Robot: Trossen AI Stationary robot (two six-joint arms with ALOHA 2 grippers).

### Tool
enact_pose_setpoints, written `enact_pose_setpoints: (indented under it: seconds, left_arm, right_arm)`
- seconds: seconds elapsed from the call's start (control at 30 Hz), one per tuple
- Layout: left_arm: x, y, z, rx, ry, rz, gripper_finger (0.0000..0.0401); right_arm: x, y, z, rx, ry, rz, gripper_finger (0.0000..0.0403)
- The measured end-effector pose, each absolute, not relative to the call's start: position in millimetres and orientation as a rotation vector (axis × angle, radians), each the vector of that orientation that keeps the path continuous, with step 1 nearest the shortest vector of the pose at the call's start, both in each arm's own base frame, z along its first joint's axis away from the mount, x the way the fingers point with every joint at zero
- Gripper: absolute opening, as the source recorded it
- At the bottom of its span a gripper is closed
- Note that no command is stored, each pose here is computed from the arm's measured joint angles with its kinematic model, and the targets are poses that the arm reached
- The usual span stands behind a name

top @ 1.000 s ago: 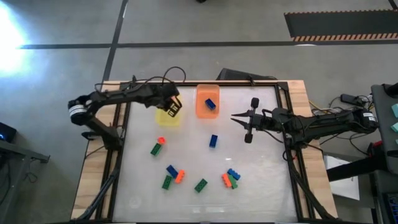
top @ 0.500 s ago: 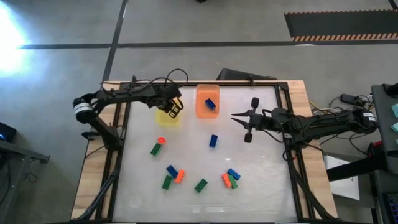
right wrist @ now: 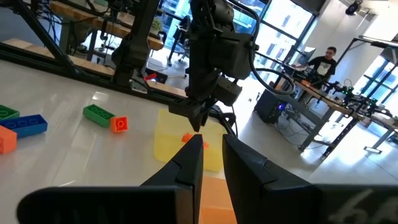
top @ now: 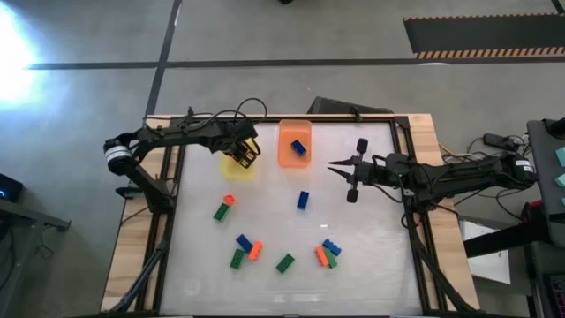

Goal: Sort & place blocks by color
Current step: Put the orange game piece into the yellow bin

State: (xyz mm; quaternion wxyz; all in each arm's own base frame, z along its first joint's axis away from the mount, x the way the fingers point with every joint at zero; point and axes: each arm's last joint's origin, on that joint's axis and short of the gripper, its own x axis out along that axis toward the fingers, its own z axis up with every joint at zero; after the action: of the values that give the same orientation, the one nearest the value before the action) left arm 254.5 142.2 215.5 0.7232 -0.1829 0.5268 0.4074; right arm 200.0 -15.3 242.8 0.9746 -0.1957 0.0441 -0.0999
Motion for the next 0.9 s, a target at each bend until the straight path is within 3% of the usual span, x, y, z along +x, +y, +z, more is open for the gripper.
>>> enact_pose_setpoints:
  seconds: [0.27, 0.9]
  left_arm:
    - [254, 136, 224, -0.431, 1.188, 0.850, 0.0185]
    - [250, 16, 278, -0.406, 1.128, 0.541, 0.0187]
  right_arm:
    - [200, -15, 243, -0.395, 0.089, -0.201, 0.0052]
    - [200, -15, 242, -0.367, 0.094, -0.200, 0.0052]
